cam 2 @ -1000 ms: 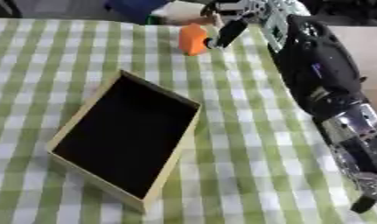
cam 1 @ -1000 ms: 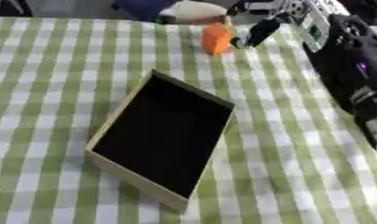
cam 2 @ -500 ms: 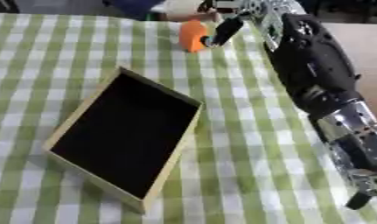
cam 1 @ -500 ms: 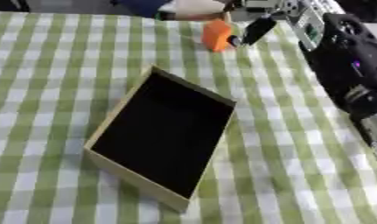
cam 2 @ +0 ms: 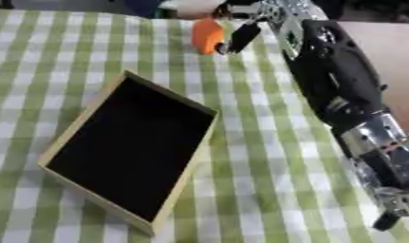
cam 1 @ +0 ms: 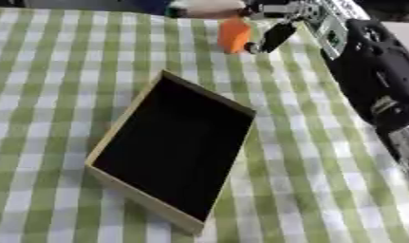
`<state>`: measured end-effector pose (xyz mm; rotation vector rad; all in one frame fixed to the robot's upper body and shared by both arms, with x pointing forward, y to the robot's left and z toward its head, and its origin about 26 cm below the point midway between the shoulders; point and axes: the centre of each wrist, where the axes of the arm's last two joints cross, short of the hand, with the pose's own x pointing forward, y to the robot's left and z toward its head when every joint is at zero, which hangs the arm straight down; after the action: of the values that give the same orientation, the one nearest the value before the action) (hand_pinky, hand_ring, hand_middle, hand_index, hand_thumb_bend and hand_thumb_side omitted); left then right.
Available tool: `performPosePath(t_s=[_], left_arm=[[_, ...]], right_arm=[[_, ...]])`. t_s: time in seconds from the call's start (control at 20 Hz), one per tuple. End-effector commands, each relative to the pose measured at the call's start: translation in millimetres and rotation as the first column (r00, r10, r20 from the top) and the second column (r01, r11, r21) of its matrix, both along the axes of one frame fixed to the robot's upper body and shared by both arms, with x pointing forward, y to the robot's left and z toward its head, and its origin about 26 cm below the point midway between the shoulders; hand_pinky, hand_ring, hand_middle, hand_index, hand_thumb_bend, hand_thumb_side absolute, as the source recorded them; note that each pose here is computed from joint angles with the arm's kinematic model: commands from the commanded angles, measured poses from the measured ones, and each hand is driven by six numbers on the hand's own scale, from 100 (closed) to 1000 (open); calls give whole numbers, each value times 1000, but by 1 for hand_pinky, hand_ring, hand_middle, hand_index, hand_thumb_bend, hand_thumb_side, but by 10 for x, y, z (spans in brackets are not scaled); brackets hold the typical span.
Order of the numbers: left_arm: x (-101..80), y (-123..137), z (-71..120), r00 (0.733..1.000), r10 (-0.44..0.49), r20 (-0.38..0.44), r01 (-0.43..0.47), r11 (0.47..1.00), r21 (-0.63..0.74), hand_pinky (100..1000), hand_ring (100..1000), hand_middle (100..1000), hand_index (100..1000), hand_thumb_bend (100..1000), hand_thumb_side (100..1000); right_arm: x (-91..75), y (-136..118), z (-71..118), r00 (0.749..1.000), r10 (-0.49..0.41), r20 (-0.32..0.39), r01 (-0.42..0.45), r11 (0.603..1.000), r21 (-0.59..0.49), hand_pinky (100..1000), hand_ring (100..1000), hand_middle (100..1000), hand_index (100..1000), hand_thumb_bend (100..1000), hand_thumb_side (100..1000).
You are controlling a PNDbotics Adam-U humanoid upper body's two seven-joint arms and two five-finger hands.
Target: Pick up objects on the table and place them in the box.
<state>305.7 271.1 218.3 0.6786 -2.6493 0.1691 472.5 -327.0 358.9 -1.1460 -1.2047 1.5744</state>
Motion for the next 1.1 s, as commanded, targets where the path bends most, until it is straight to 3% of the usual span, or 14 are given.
performPosePath(t_s=[0.05, 0.6, 0.95, 1.1], left_arm=[[-27, 29, 92, 999, 8, 33, -9, 1000, 26, 754, 702, 755, 750, 444, 645], [-26, 32, 101, 999, 11, 32, -12, 999, 33, 753, 701, 754, 748, 442, 646], [-19, 19, 132, 999, 6, 43, -7, 1000, 30, 753, 700, 754, 748, 438, 645], [-17, 15, 140, 999, 4, 46, -6, 1000, 30, 753, 699, 754, 747, 437, 645]], right_arm=[[-102, -67, 256, 997, -8, 80, 9, 1000, -2, 990, 987, 924, 1000, 242, 461], [-151, -43, 412, 988, 2, 153, -6, 1000, 27, 980, 977, 917, 1000, 214, 477], [-117, -17, 341, 994, 15, 110, -18, 999, 29, 979, 980, 920, 1000, 216, 473], [-111, -12, 327, 996, 15, 93, -17, 999, 27, 981, 983, 925, 1000, 176, 446]])
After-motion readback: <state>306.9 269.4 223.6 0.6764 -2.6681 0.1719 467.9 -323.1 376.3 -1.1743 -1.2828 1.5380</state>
